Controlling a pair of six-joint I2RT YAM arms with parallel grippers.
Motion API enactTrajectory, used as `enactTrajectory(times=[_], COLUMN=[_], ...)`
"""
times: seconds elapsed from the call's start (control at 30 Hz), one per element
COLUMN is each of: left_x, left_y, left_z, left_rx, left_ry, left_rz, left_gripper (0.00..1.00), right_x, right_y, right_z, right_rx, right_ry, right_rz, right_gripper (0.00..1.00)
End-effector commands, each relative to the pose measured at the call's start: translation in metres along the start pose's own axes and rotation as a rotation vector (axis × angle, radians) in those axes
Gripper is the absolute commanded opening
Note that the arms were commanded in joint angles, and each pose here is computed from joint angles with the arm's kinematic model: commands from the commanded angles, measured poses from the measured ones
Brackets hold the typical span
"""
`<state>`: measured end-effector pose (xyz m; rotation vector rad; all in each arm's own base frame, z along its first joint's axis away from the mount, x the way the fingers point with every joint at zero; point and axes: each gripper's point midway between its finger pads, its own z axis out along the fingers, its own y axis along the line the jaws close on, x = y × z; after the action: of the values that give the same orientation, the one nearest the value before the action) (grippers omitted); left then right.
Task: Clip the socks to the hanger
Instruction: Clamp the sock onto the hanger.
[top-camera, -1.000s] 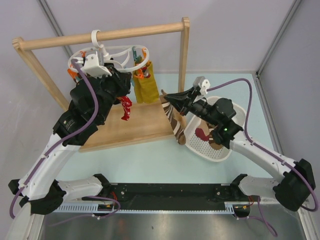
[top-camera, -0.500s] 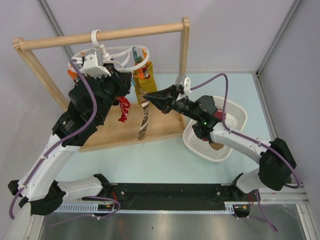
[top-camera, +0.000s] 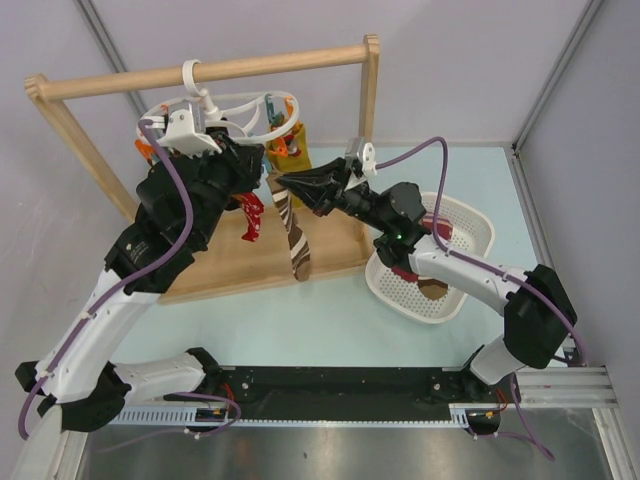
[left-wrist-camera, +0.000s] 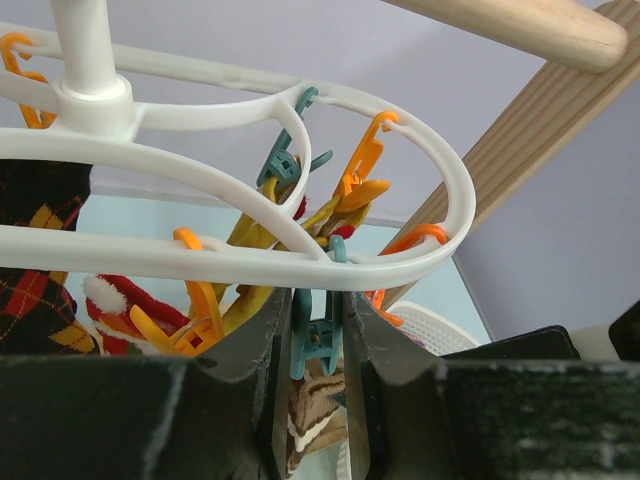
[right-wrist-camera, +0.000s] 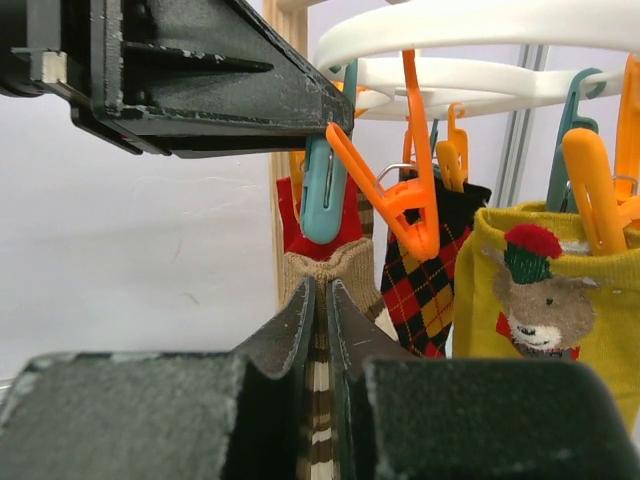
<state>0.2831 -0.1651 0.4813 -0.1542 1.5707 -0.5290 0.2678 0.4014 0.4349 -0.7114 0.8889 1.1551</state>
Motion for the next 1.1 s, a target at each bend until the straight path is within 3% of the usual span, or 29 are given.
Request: enactTrajectory(times=[0.0, 1.07], left_x=[-0.017, -0.017], left_y=[-0.006, -0.009], left_z=[-0.005, -0.007], left_rx=[0.037, 0.062], left_ry=[-0.055, -0.059], left_rz=[-0.049, -0.046], left_gripper=[0.01, 0.01], right_x=[-0.033, -0.043], right_y=[0.002, -0.006], right_z=[0.014, 0.022], right_rx=[-0.016, -0.044], right_ry=[-0.102, -0.138], right_rz=[-0.032, 0.052], right_gripper=[0.0, 0.0])
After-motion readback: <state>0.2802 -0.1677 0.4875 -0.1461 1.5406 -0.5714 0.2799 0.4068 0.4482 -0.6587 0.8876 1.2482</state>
